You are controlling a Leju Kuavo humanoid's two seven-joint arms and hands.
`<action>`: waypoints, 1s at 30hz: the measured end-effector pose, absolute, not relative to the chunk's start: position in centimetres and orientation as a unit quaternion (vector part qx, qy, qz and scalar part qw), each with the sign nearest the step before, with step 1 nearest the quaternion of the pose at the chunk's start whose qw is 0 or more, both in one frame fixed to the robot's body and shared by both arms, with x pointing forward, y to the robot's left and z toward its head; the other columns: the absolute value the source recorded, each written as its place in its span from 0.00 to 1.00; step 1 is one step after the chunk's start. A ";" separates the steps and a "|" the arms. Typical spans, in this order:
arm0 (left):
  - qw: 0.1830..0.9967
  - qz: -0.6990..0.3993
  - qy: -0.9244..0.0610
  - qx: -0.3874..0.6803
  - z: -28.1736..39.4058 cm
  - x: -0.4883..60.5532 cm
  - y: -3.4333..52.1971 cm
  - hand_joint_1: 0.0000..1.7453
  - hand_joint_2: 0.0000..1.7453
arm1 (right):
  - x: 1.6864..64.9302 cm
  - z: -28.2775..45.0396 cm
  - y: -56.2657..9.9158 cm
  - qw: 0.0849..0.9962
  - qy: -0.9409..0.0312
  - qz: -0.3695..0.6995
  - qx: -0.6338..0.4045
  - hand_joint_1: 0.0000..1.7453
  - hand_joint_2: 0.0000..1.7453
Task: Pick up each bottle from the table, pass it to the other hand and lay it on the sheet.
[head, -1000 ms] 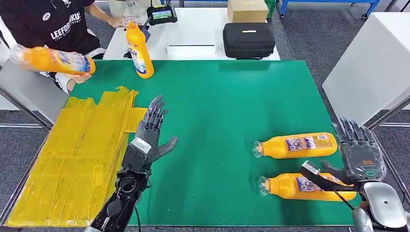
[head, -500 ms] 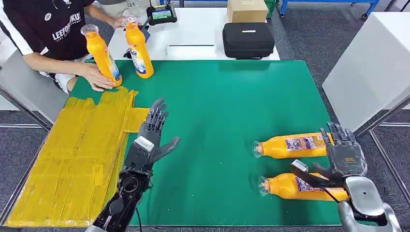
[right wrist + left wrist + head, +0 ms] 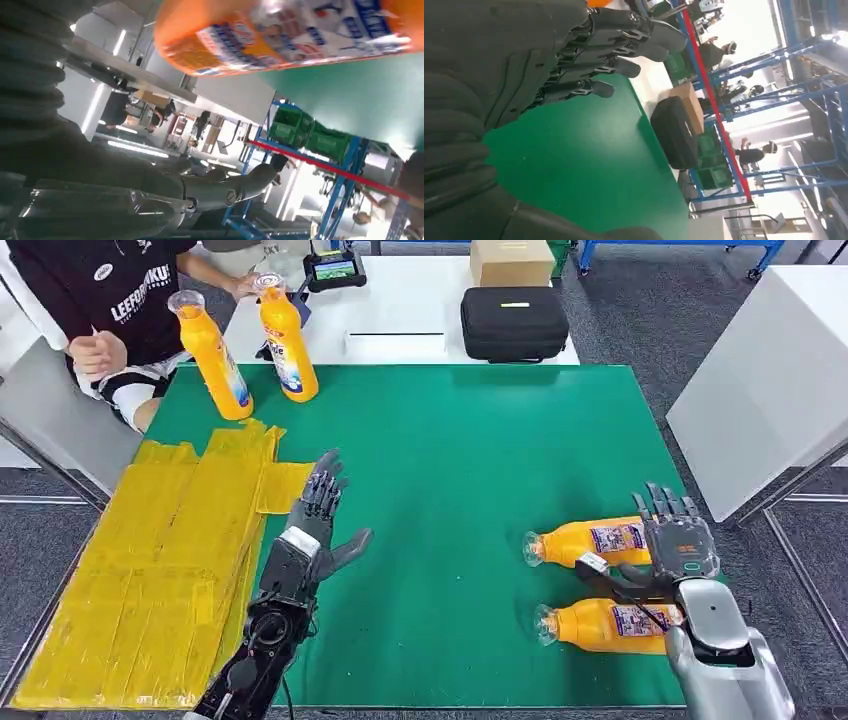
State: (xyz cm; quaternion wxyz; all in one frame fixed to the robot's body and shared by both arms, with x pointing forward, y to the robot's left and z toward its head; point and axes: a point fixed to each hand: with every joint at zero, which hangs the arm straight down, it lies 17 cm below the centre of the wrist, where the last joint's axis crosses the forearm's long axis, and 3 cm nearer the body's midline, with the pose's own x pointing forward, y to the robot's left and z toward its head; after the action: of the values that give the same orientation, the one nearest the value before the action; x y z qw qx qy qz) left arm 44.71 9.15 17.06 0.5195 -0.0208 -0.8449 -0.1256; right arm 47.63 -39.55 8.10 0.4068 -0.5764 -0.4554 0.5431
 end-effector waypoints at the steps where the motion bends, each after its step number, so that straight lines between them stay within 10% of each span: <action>1: 0.522 -0.123 -0.844 -0.021 16.9 44.7 9.2 0.00 1.00 | 48.1 7.6 -39.8 0.416 -0.447 0.549 -0.571 0.00 1.00; 28: 0.555 -0.103 -0.826 -0.003 14.9 45.4 10.8 0.00 1.00 | 51.0 -0.2 -43.8 0.541 -0.330 0.616 -0.468 0.00 1.00; 30: 0.558 -0.102 -0.824 -0.002 14.7 45.5 11.0 0.00 1.00 | 51.1 -0.4 -43.8 0.543 -0.326 0.618 -0.465 0.26 1.00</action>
State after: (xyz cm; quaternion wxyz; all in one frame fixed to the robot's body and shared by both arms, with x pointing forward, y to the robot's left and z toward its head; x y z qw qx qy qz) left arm 45.47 10.95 14.68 0.5576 -0.0015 -0.8238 -0.1021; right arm 51.11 -43.75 -0.37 0.5434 -0.4647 -0.3264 0.6183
